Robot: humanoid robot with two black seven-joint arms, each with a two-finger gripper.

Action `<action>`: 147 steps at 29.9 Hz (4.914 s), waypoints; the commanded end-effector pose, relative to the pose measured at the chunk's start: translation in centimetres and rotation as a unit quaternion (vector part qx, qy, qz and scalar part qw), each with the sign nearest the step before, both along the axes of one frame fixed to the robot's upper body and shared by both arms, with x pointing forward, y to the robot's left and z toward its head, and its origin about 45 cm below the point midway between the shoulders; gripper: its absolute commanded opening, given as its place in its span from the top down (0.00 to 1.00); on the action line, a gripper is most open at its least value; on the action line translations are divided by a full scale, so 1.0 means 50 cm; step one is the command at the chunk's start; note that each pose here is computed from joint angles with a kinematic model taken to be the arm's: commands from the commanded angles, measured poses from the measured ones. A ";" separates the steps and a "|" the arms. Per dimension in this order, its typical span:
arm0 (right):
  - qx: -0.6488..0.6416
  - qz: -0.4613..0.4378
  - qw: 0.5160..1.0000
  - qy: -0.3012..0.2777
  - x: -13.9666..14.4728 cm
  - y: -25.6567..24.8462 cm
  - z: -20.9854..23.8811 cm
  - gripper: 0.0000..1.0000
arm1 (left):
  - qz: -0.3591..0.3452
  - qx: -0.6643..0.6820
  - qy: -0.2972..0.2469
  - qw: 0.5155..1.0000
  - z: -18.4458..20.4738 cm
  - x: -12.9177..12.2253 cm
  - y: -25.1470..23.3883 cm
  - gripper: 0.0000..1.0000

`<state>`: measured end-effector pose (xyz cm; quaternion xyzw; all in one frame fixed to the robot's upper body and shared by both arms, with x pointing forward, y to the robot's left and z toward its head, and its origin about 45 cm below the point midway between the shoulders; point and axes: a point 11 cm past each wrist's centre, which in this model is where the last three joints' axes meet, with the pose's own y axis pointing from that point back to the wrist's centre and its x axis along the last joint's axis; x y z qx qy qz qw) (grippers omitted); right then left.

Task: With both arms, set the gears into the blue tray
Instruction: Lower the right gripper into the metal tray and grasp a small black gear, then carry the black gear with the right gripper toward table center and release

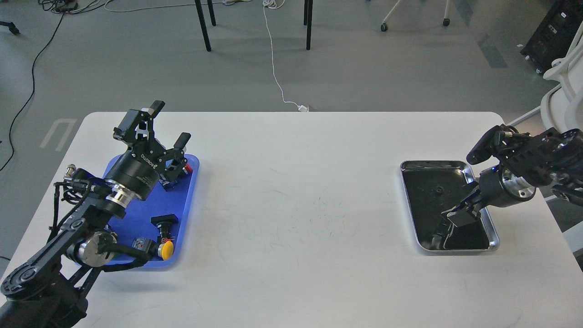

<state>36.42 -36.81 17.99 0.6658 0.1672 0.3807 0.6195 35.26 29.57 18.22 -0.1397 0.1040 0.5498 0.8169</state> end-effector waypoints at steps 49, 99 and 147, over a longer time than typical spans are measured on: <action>-0.002 0.015 1.000 0.020 -0.021 0.013 -0.071 0.82 | -0.003 0.005 0.000 1.000 -0.002 0.000 -0.004 0.02; 0.228 0.180 0.957 -0.006 -0.004 0.581 -0.050 0.88 | -0.004 0.030 -0.016 0.999 0.032 -0.003 0.031 0.02; 0.291 0.084 0.952 -0.043 0.055 0.553 -0.029 0.04 | -0.003 0.039 -0.017 0.999 0.036 -0.007 0.043 0.02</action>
